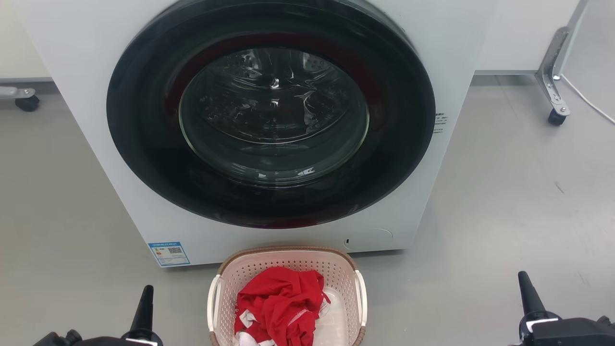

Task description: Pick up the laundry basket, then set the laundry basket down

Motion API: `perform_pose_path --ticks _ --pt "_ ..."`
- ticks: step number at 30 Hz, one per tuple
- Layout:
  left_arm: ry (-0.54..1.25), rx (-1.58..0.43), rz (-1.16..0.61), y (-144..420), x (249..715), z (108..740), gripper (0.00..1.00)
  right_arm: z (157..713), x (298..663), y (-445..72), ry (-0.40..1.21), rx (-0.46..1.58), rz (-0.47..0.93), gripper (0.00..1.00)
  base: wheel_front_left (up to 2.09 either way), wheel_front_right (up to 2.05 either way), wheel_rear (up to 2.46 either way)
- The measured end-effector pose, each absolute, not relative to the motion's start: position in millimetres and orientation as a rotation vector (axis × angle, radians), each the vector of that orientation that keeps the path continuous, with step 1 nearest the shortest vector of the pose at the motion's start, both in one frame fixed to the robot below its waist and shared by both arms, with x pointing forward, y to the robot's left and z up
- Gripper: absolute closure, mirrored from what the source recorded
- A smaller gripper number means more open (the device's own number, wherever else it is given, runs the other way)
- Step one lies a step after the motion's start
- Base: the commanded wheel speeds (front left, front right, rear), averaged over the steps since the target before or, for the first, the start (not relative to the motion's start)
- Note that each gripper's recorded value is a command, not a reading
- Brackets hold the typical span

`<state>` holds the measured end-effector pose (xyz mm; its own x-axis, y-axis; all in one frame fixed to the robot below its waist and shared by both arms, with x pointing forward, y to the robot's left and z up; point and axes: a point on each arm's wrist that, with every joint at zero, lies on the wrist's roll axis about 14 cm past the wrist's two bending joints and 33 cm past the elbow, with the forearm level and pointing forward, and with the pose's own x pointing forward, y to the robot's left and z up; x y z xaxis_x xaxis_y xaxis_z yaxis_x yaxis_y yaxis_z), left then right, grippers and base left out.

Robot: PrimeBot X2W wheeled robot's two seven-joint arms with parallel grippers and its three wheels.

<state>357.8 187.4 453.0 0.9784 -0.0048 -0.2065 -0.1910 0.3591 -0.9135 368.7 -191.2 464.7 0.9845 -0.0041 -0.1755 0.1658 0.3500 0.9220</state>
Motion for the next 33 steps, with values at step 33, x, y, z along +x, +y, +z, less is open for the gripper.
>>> perform_pose_path --ticks 33 --pt "0.086 -1.574 0.054 191 379 479 1.00 482 381 -205 0.051 1.574 -0.082 1.00 0.00 0.00 0.00"
